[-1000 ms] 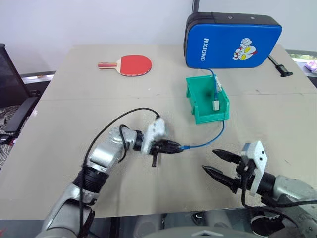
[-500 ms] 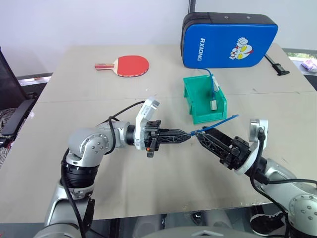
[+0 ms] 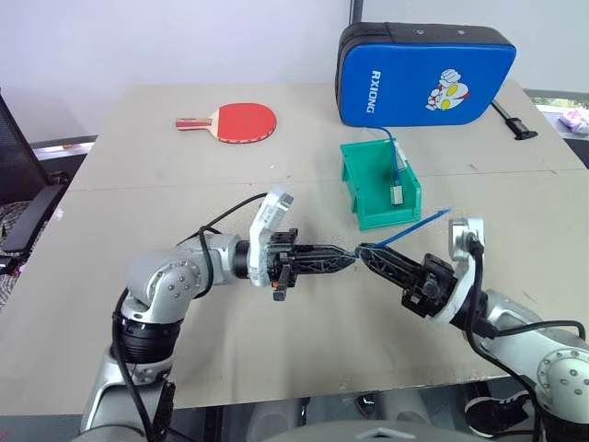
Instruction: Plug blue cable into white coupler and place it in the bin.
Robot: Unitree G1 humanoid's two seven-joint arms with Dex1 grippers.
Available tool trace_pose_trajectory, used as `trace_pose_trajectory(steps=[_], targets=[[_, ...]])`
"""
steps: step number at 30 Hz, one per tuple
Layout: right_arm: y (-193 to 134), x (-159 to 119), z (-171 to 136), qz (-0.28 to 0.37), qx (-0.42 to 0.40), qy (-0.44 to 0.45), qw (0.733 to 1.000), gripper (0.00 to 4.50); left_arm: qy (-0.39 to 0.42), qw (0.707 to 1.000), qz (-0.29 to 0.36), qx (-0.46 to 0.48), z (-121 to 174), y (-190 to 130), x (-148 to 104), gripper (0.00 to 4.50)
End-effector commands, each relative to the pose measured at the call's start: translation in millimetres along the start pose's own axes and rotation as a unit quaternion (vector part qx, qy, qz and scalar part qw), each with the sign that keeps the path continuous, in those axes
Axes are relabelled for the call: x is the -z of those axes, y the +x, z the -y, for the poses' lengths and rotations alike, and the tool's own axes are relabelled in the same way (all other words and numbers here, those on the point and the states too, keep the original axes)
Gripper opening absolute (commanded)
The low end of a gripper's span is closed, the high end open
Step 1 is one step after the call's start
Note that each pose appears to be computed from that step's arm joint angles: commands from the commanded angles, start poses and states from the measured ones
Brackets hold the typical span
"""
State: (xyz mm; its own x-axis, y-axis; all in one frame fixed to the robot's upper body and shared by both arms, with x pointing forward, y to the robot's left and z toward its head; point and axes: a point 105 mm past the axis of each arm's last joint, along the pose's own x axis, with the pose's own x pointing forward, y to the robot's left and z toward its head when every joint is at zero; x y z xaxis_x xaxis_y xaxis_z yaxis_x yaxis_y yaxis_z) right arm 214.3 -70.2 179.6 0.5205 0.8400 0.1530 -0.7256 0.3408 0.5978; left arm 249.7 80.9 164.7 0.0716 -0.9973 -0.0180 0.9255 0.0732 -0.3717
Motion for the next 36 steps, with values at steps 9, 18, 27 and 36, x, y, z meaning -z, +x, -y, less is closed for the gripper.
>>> trace_pose_trajectory(steps=[9,18,27,36], targets=[[-8,-19,19,0.042,0.023,-0.036,0.998,0.0,0.245,0.908,-0.013,-0.34,-52,-127,-7,3.13],[-8,-17,28,0.022,0.016,-0.049,0.998,0.0,0.192,0.913,-0.08,-0.35,-41,-163,43,3.13],[-9,-16,27,0.019,0.017,-0.057,0.998,0.0,0.2,0.91,-0.108,-0.348,-58,-156,57,2.75],[-15,-19,25,0.02,0.03,-0.101,0.994,0.0,0.204,0.936,-0.11,-0.266,-52,-128,50,0.54]])
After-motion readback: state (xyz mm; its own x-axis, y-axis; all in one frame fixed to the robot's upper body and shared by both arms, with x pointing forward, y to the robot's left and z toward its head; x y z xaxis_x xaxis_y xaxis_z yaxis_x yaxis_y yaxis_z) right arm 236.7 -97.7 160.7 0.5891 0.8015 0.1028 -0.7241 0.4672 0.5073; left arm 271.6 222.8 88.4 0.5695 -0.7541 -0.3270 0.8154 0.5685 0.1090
